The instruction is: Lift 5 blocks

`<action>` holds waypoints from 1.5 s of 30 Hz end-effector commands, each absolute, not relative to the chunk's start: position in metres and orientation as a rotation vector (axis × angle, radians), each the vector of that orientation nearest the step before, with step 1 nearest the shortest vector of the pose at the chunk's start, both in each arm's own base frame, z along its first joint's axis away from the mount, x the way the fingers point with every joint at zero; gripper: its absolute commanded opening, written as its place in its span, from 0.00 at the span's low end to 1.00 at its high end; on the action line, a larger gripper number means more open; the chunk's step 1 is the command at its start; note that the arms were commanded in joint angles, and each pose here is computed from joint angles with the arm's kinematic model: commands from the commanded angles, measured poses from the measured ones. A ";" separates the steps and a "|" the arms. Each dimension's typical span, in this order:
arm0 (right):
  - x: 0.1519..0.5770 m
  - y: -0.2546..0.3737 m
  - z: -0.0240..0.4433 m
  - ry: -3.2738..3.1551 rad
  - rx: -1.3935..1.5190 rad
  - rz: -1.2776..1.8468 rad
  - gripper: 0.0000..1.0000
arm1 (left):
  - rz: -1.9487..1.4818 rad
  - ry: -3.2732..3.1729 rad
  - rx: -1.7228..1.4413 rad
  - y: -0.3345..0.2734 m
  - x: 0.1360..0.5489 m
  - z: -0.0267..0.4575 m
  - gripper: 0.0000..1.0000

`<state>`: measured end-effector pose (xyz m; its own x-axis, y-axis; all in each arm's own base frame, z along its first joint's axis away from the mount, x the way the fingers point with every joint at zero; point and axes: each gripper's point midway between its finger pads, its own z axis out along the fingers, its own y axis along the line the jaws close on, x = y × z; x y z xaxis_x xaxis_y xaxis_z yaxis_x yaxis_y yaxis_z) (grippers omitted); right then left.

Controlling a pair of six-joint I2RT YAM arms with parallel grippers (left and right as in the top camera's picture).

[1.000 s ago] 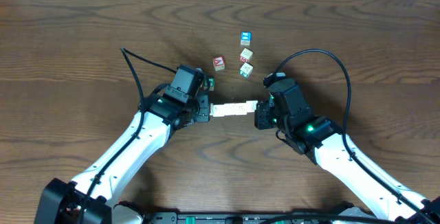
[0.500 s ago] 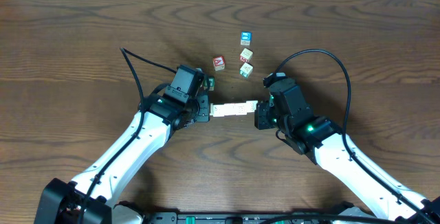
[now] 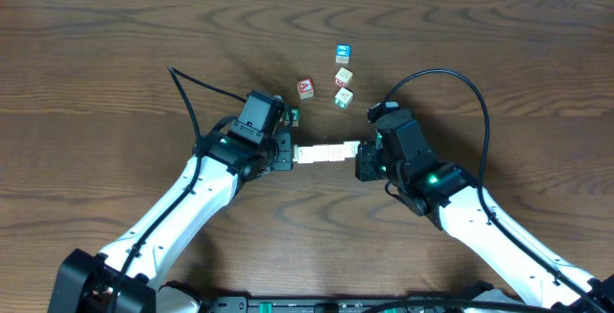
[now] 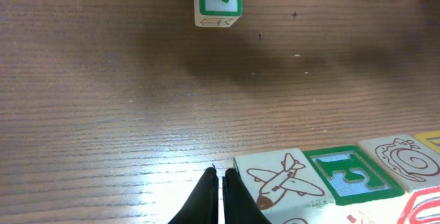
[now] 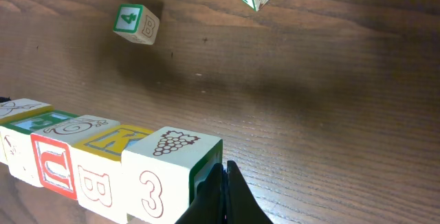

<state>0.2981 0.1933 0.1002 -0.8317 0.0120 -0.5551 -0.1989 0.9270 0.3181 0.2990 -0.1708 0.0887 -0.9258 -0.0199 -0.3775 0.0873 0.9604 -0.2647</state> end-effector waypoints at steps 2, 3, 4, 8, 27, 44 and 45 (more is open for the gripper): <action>0.266 0.265 0.153 2.430 -0.377 0.976 0.01 | -0.782 2.659 0.199 -0.233 0.287 0.130 0.07; 0.266 0.265 0.153 2.430 -0.376 0.974 0.01 | -0.782 2.659 0.200 -0.233 0.287 0.130 0.07; 0.266 0.264 0.152 2.432 -0.375 0.970 0.01 | -0.781 2.660 0.200 -0.233 0.287 0.130 0.07; 0.265 0.263 0.150 2.444 -0.372 0.963 0.01 | -0.782 2.659 0.200 -0.233 0.287 0.130 0.07; 0.264 0.264 0.151 2.442 -0.374 0.970 0.01 | -0.806 2.621 0.204 -0.233 0.286 0.144 0.07; 0.267 0.265 0.160 2.422 -0.377 0.976 0.01 | -0.808 2.615 0.205 -0.233 0.285 0.146 0.07; 0.267 0.265 0.160 2.421 -0.378 0.977 0.01 | -0.809 2.615 0.205 -0.233 0.285 0.146 0.07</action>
